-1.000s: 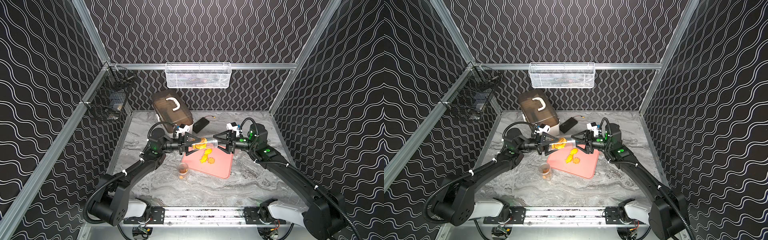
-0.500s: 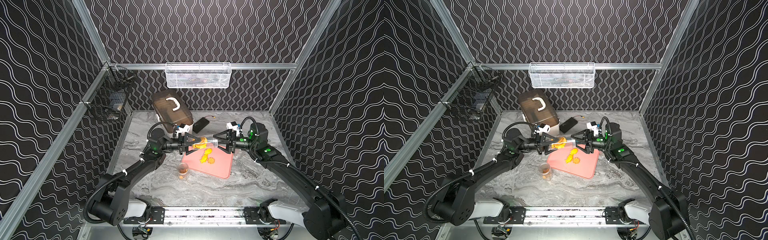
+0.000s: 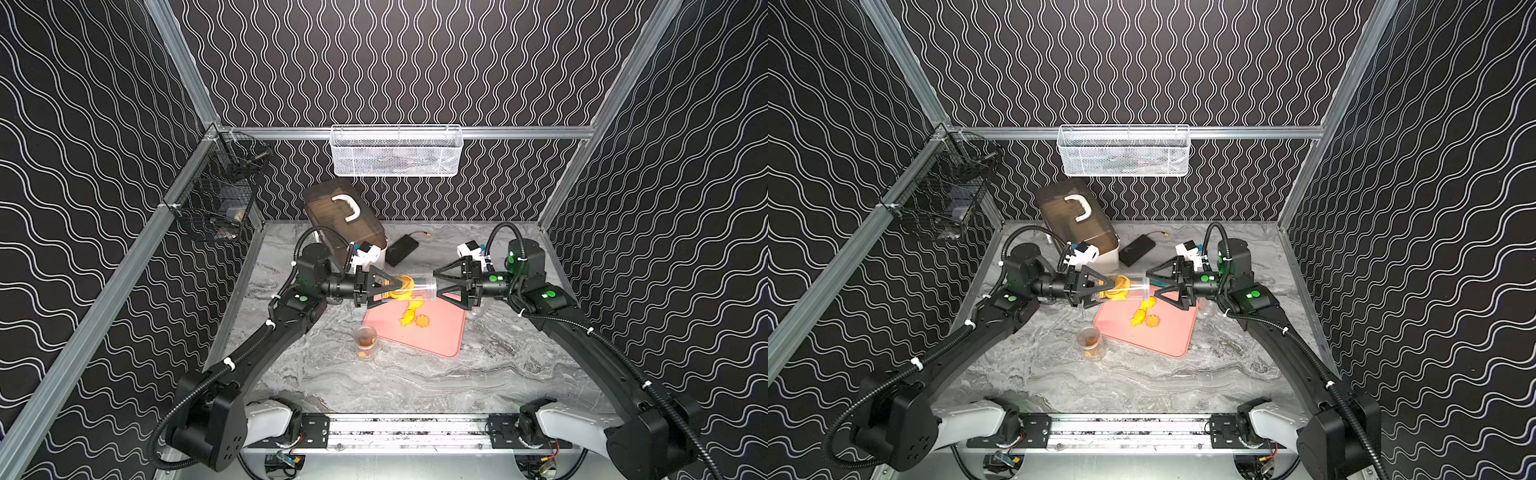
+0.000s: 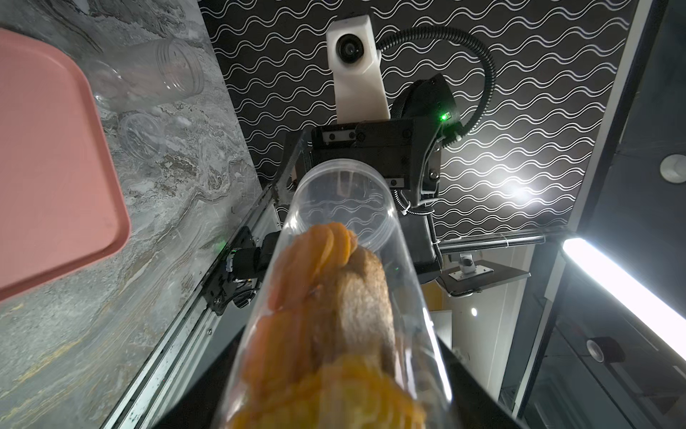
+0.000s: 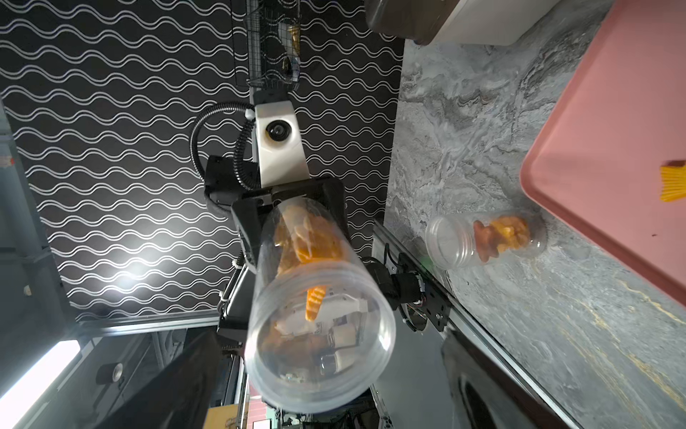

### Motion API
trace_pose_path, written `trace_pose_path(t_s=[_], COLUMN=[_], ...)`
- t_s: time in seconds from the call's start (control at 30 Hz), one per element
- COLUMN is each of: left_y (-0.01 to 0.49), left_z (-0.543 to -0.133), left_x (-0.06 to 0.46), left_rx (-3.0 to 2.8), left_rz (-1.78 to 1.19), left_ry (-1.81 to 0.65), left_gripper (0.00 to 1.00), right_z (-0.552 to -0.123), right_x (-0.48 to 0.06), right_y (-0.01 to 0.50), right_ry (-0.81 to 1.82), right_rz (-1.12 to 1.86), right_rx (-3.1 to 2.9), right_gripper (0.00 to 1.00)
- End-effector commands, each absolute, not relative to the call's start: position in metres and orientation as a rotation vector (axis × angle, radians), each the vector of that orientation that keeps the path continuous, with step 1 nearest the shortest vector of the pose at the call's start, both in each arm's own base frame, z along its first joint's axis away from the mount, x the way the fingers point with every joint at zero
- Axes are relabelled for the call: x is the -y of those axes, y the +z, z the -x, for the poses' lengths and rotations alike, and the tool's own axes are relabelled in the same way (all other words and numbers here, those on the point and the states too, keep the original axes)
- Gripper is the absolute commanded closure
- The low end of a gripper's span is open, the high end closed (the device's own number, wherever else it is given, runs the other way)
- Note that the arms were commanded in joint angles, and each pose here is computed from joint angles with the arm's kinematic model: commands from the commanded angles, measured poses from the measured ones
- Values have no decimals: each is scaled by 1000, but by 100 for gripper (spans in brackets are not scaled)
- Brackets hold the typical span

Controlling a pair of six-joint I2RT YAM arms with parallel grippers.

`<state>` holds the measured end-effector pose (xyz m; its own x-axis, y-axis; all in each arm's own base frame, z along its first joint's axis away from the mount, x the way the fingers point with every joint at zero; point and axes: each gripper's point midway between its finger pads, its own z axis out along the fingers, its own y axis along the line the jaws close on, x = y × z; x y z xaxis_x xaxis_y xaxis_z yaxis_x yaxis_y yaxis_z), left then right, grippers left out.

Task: Pour the cookies out of the jar
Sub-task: Unscrew the lid from the jar.

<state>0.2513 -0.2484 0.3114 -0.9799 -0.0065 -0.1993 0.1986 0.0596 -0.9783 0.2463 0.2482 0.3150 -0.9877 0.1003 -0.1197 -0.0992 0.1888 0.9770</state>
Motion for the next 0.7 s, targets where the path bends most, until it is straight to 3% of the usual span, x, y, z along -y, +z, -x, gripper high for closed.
trace_pose_path(t_s=[0.0, 0.67], left_y=[303, 319], left_z=[-244, -246], left_x=[248, 250], left_rx=[-2195, -2118], left_rz=[-236, -239], left_ry=[-2048, -2117], left_gripper=[35, 35], right_z=[-235, -230], right_x=[-248, -256], right_y=[320, 320], right_ry=[1952, 2032], right_rz=[49, 29], right_rx=[-2299, -2282], right_gripper=[7, 16])
